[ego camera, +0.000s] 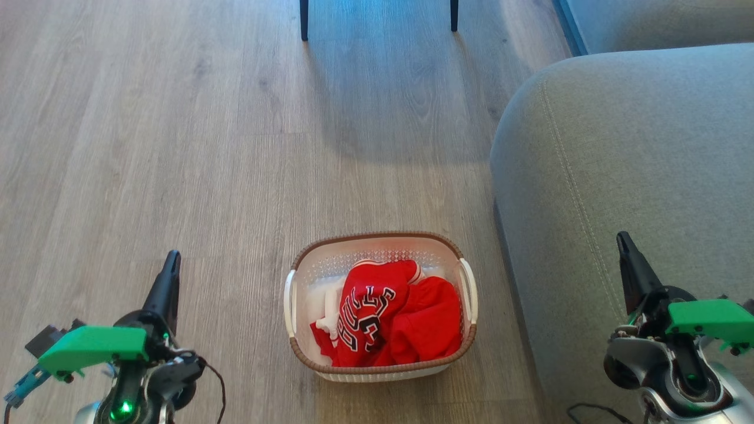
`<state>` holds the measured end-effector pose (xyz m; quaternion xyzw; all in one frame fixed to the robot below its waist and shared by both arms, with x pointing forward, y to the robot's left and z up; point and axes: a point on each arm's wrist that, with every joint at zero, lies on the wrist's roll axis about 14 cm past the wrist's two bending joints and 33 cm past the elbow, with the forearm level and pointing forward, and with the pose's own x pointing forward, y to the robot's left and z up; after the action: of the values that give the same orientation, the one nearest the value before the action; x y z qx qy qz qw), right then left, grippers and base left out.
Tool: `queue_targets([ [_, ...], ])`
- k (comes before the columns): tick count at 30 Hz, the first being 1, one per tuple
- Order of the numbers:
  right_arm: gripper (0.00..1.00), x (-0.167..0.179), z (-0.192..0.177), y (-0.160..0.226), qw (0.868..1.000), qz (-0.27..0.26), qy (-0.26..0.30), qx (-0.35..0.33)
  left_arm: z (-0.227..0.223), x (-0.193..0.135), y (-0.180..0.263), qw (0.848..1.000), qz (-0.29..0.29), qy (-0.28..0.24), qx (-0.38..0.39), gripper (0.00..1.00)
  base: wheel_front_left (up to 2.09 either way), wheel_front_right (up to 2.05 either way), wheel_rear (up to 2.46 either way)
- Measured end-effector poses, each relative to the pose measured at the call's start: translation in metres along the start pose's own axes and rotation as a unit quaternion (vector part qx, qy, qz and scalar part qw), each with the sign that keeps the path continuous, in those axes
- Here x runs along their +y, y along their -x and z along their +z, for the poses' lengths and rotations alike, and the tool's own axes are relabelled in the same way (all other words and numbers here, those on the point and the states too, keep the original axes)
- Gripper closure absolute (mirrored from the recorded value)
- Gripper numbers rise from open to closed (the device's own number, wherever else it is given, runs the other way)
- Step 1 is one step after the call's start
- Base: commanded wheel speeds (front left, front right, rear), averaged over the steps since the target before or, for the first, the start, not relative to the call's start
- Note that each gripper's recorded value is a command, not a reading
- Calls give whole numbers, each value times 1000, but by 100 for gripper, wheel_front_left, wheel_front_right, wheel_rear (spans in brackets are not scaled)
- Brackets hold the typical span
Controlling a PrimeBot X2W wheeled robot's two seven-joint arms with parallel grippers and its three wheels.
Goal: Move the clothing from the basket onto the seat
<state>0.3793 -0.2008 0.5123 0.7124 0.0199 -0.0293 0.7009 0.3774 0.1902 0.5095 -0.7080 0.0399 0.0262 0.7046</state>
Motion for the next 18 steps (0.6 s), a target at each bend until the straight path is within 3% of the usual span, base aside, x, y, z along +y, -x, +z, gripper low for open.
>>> queue_targets([
  [18,100,0,0,0,1000,0,0,0,0,0,0,1000,0,0,0,100,0,0,0],
])
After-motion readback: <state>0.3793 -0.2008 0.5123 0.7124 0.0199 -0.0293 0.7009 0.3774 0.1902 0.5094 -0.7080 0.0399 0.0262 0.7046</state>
